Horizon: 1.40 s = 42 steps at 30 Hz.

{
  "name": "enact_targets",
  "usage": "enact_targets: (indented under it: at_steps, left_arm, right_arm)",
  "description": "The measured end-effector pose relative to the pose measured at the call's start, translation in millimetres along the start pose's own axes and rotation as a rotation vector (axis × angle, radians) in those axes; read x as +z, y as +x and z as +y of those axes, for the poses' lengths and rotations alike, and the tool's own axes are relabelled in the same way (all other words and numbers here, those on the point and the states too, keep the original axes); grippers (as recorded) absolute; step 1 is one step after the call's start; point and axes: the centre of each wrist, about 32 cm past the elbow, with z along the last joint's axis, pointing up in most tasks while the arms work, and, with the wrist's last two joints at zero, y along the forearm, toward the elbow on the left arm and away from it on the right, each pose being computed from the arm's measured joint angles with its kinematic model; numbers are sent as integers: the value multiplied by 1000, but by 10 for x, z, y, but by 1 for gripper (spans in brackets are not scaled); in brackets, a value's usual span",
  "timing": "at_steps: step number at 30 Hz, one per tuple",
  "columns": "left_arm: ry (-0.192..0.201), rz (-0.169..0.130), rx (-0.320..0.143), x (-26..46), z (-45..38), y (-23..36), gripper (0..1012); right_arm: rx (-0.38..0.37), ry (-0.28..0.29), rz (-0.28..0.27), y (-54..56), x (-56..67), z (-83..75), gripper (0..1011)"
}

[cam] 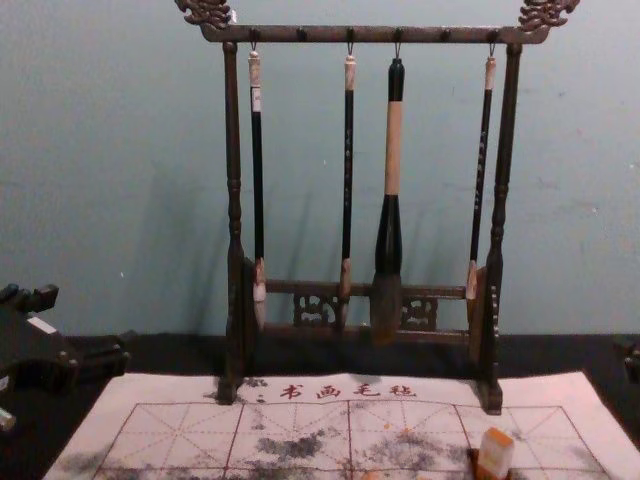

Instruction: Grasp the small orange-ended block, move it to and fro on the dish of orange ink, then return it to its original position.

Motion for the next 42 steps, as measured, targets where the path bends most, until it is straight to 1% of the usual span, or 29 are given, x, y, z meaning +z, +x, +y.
enact_targets:
  at_steps: [42]
  left_arm:
    - [0,0,0,0,0,0,1001]
  right_arm:
    - [0,0,1,0,0,-4,1000]
